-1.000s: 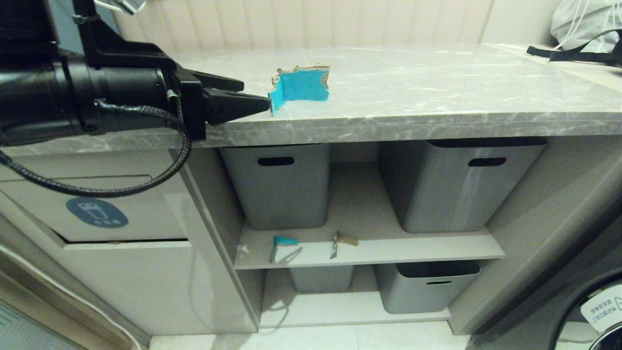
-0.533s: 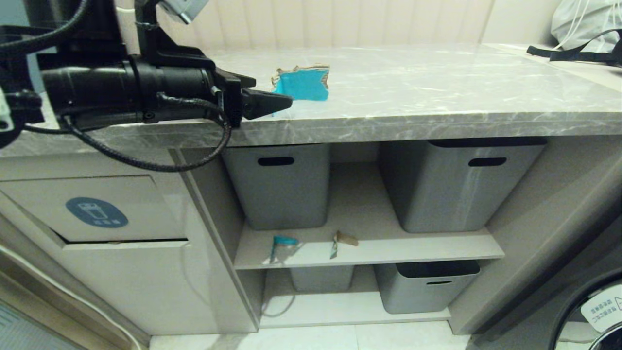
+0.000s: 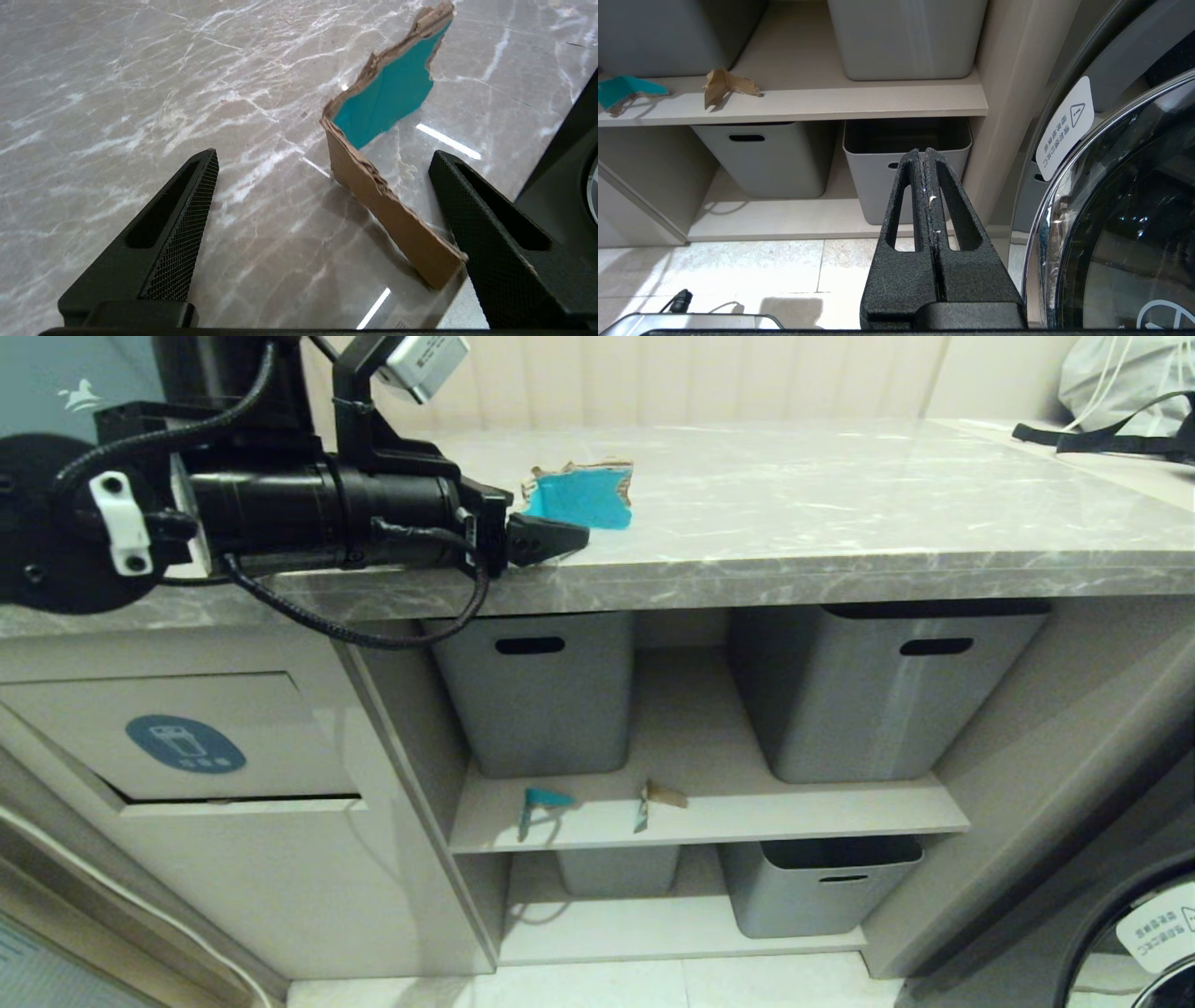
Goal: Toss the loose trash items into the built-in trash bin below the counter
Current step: Pick up the garbage
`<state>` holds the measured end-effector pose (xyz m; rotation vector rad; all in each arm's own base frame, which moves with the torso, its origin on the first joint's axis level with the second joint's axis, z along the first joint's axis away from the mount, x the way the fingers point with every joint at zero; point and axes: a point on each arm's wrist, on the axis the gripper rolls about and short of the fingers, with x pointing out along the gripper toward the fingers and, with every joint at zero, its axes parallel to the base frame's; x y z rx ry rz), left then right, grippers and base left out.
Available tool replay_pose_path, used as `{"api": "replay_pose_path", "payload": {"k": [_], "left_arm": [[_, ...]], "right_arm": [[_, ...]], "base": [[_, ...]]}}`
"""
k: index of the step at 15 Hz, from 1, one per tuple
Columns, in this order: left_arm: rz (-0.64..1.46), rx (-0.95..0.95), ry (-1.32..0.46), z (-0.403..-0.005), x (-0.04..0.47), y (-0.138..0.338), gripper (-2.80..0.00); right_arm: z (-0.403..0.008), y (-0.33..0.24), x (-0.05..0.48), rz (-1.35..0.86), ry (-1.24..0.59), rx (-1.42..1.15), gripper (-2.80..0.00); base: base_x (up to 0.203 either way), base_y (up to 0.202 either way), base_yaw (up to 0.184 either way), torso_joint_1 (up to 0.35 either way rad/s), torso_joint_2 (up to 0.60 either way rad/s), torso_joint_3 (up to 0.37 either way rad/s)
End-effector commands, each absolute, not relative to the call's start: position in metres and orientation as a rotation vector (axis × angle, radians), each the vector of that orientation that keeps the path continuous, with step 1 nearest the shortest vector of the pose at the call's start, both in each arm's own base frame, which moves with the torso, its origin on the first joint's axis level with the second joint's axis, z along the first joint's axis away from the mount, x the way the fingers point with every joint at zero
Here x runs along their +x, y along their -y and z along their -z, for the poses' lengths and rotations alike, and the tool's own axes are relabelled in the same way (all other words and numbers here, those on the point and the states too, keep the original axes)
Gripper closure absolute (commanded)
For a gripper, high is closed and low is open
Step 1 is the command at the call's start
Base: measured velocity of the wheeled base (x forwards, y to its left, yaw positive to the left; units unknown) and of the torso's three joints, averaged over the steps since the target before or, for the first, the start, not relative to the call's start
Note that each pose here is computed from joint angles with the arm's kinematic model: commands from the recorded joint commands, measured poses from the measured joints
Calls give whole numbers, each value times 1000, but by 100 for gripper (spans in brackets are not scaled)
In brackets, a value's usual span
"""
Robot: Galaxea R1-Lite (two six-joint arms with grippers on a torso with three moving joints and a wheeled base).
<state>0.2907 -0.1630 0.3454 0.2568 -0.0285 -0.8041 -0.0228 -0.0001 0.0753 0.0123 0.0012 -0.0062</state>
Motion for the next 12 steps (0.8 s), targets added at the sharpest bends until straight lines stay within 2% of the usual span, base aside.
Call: {"api": "replay_pose_path", "payload": {"k": [1,2,12], "left_arm": [[809,258,32,-345,292,165,-280],[810,257,36,-347,292,166,0],[820,255,51,-348,294,172,0]], "right_arm": [[-75,0,-23,6,-1,12,0],[-75,0,-23,6,-1,12,0],[-75,0,-23,6,-1,12,0]], "base": [[0,0,0,0,0,0],[0,0,0,0,0,0],[0,0,0,0,0,0]]}}
